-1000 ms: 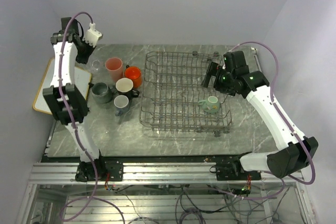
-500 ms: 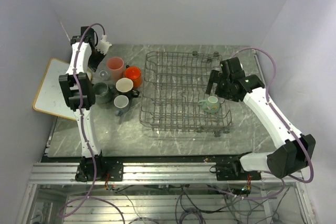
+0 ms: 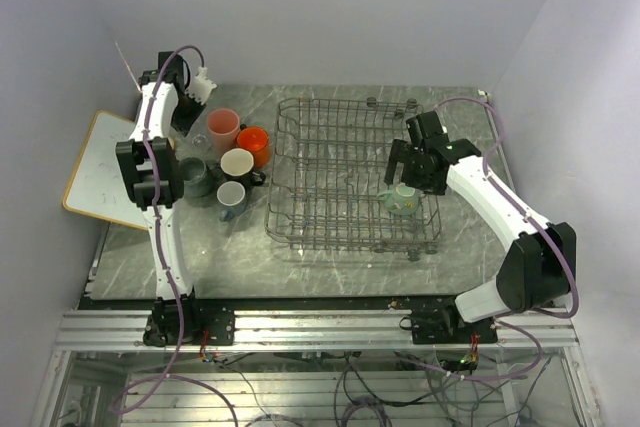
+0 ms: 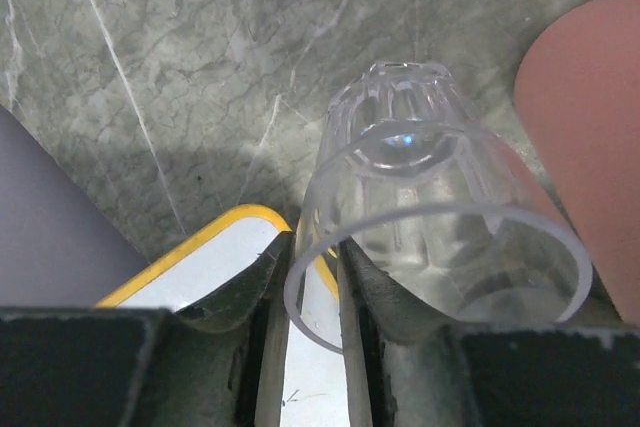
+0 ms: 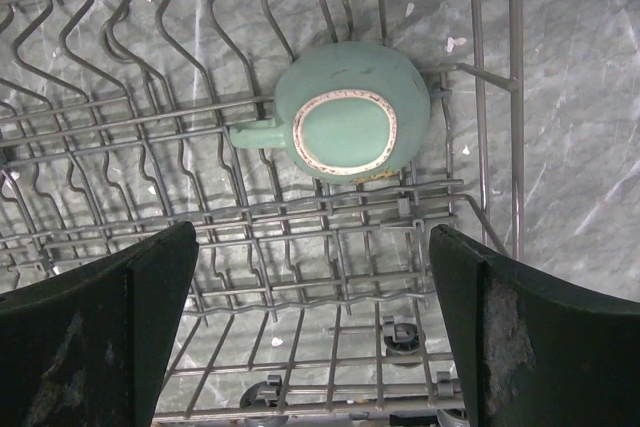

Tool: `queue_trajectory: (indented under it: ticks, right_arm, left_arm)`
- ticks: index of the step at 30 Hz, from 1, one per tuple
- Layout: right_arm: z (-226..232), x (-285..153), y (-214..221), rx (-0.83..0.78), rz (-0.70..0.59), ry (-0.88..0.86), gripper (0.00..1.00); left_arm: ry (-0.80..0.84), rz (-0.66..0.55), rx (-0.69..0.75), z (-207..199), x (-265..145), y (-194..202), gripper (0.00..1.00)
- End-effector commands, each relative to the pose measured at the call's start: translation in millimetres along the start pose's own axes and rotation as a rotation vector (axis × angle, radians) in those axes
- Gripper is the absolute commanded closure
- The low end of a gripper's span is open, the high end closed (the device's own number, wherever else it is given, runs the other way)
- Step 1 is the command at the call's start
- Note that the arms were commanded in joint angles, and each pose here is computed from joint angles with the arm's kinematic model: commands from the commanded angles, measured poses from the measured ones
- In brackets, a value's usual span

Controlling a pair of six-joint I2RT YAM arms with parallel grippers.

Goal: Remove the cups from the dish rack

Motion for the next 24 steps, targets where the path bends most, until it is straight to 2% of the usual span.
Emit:
queue_trajectory:
  ticks: [1, 2, 8, 17, 24]
  right_arm:
    - [-2, 9, -5, -0.002, -0.017, 0.007, 0.0]
    - [-2, 10, -5, -0.004, -0.017, 0.007, 0.0]
    - [-3, 16, -4, -0.012, -0.012, 0.023, 0.0]
    - [-6, 31, -5, -0.011, -0.01, 0.081, 0.0]
    - [1, 54, -5, -0.009, 0.005, 0.082, 0.0]
  left_arm:
    - [-0.018, -0.008, -0.001, 11, 8, 0, 0.62]
    - [-0.025, -0.009, -0.004, 14, 9, 0, 0.58]
    - [-0.07, -0.065, -0.059, 29, 5, -7, 0.16]
    - [-0.1, -0.231, -0.099, 36, -37, -28, 0.11]
    - [-0.21, -0.411, -0.13, 52, -121, -37, 0.08]
Point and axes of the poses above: each gripper's point midway between its finger pads, its own x axis out along the fingers, its own z axis along the line the jaws close on, y = z × x, the point moved 7 cm from there along -x, back along the fingers, and after that the axes turned 13 degrees about -x, right-handed, at the moved point
